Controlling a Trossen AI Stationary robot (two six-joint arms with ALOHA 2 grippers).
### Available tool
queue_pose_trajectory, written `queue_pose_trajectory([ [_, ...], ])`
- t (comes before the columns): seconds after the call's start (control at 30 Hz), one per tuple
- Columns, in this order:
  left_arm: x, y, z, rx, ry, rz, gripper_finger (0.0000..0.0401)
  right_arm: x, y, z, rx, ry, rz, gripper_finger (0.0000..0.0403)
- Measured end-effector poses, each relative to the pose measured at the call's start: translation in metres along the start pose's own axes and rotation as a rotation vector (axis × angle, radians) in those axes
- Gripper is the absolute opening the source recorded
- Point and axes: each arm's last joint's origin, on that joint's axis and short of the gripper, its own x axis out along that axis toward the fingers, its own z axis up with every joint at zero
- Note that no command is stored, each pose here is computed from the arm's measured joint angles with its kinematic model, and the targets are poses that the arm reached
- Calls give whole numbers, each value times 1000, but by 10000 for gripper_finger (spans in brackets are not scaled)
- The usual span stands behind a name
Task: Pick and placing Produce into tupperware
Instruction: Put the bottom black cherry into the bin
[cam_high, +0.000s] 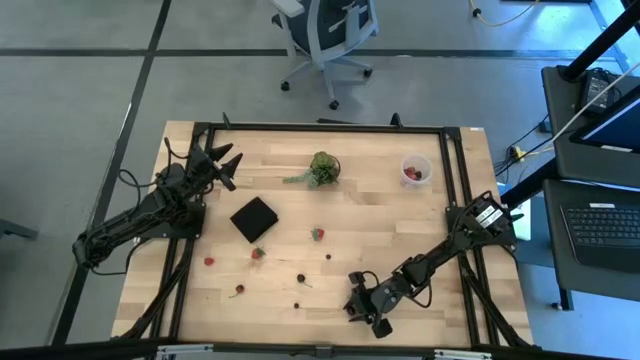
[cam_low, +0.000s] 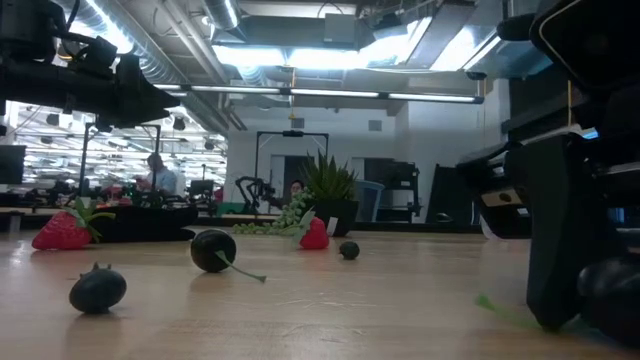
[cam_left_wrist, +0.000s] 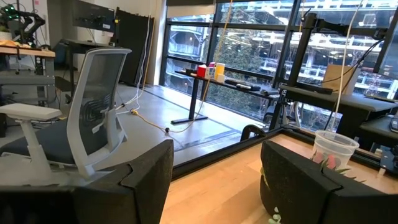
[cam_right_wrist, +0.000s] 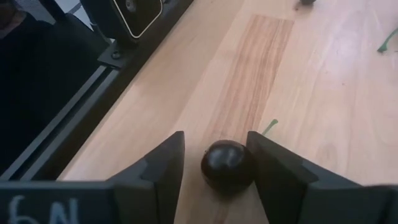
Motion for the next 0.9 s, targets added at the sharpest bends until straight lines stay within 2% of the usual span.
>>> queue_pose_trajectory([
  [0.2, 0, 0, 0, 0, 0, 0, 236, 0, 0, 0, -1, 0, -1, 168],
  [0.43, 0, 0, 0, 0, 1, 0, 236, 0, 0, 0, -48, 1, -4, 113],
  [0.67, 0, 0, 0, 0, 1, 0, 236, 0, -2, 1, -46, -1, -13, 112],
  [0.9, 0, 0, 0, 0, 2, 0, 236, -10, -17, 10, 87, 33, -77, 119],
])
